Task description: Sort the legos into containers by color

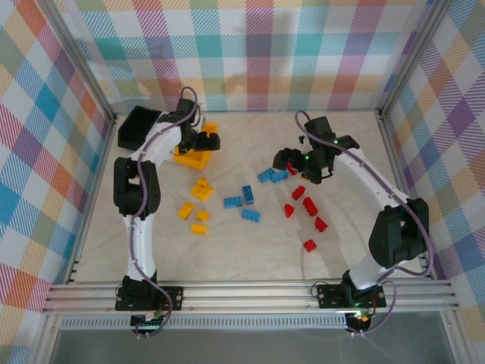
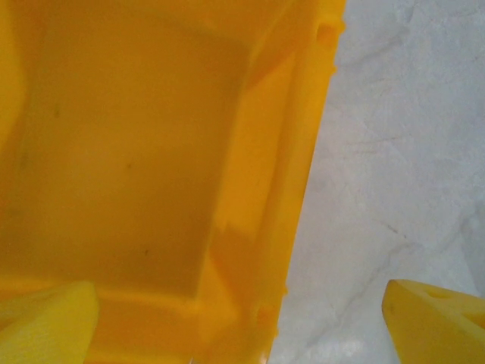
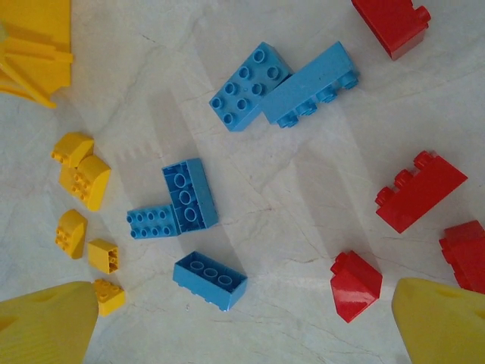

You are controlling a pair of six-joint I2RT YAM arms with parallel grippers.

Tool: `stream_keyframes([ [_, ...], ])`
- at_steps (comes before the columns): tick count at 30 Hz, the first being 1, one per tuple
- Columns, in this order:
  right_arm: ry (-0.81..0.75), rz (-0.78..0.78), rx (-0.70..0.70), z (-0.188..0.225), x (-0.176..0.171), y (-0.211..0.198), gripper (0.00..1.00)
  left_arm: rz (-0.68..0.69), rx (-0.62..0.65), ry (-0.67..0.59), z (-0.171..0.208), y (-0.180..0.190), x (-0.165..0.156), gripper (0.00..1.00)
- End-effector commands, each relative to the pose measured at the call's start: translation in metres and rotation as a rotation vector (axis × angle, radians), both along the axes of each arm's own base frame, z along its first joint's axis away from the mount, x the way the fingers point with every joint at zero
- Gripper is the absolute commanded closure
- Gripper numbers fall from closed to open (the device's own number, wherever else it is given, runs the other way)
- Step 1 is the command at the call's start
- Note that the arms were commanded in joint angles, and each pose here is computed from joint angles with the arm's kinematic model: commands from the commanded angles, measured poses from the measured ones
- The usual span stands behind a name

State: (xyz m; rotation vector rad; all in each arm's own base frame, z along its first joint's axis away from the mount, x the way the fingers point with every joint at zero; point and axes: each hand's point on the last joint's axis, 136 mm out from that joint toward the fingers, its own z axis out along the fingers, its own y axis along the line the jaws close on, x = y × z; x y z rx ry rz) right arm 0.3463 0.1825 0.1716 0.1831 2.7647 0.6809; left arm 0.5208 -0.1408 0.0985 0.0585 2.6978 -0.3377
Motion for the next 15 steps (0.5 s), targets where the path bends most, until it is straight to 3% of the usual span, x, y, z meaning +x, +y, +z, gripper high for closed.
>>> stream_keyframes([
  [1,0.020,0.034,-0.002,0.002,-0.004,0.003,0.00,-0.047,-0.002,0.019,-0.002,-0.017,0.001,0.04],
  [15,-0.001,0.014,-0.055,0.003,-0.008,-0.009,0.00,-0.100,-0.052,0.058,-0.012,-0.096,-0.018,0.06],
])
